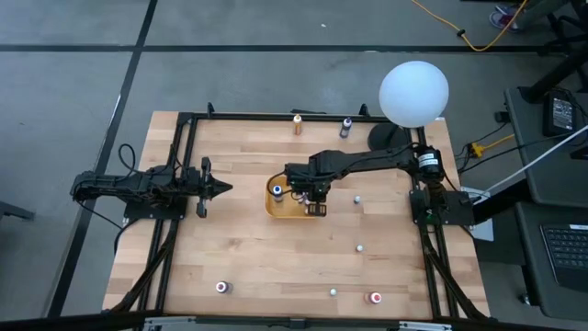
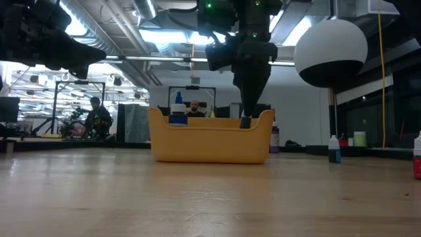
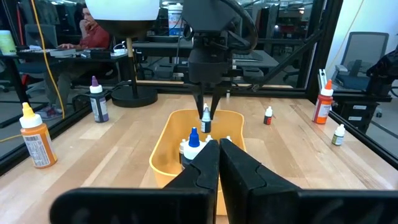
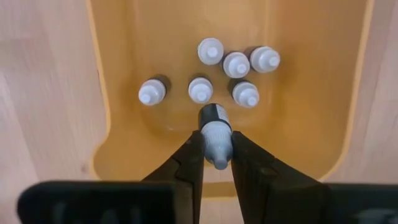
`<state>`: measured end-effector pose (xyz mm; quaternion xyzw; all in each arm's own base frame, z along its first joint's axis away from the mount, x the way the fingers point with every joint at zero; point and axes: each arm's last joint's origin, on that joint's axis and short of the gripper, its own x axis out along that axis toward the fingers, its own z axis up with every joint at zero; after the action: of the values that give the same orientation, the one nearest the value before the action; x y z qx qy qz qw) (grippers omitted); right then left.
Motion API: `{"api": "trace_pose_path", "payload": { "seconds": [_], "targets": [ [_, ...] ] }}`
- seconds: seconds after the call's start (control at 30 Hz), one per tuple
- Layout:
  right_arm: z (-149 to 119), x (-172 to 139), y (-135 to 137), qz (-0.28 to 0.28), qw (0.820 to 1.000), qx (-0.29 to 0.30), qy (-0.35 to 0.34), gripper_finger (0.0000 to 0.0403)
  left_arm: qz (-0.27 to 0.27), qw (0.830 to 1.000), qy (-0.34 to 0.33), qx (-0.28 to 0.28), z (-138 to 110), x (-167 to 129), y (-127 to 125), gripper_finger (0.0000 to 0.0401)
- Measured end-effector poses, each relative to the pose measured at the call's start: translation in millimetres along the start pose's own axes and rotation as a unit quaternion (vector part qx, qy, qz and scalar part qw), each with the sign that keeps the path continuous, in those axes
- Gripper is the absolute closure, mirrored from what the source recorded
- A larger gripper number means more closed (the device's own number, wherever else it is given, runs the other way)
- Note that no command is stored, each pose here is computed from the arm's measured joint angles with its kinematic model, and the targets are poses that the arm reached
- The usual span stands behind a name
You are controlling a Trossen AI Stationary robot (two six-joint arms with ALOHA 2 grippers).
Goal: Pick & Place food coloring
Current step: Put the black food coloring bottle into the yellow bin
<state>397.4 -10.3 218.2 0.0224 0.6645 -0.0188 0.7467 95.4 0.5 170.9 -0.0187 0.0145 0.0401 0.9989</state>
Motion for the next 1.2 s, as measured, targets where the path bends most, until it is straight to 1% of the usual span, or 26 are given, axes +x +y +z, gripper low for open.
{"api": "trace_pose_path", "payload": {
  "seconds": [0.1,0.3,0.43,0.6,0.83,1.0,1.2],
  "targets": [
    [1,3,-1,0.0,1.0,0.009,0.004,0.033,0.0,1.0,0.0,0.0,0,0,0,0.0391],
    [2,21,0,0.001,0.999,0.009,0.033,0.0334,0.0,1.0,0.0,0.0,0,0,0,0.0394],
    [4,29,0,0.009,0.999,0.01,0.039,0.0328,0.0,1.0,0.0,0.0,0,0,0,0.0394],
    [5,41,0,0.011,0.998,0.009,0.053,0.0332,0.0,1.0,0.0,0.0,0,0,0,0.0391],
    [6,42,0,0.01,0.999,0.01,0.05,0.0325,0.0,1.0,0.0,0.0,0,0,0,0.0395],
    [6,42,-1,0.01,0.999,0.011,0.047,0.0326,0.0,1.0,0.0,0.0,0,0,0,0.0392],
    [7,42,-7,0.009,0.999,0.019,0.045,0.0319,0.0,1.0,0.0,0.0,0,0,0,0.0392]
  ]
}}
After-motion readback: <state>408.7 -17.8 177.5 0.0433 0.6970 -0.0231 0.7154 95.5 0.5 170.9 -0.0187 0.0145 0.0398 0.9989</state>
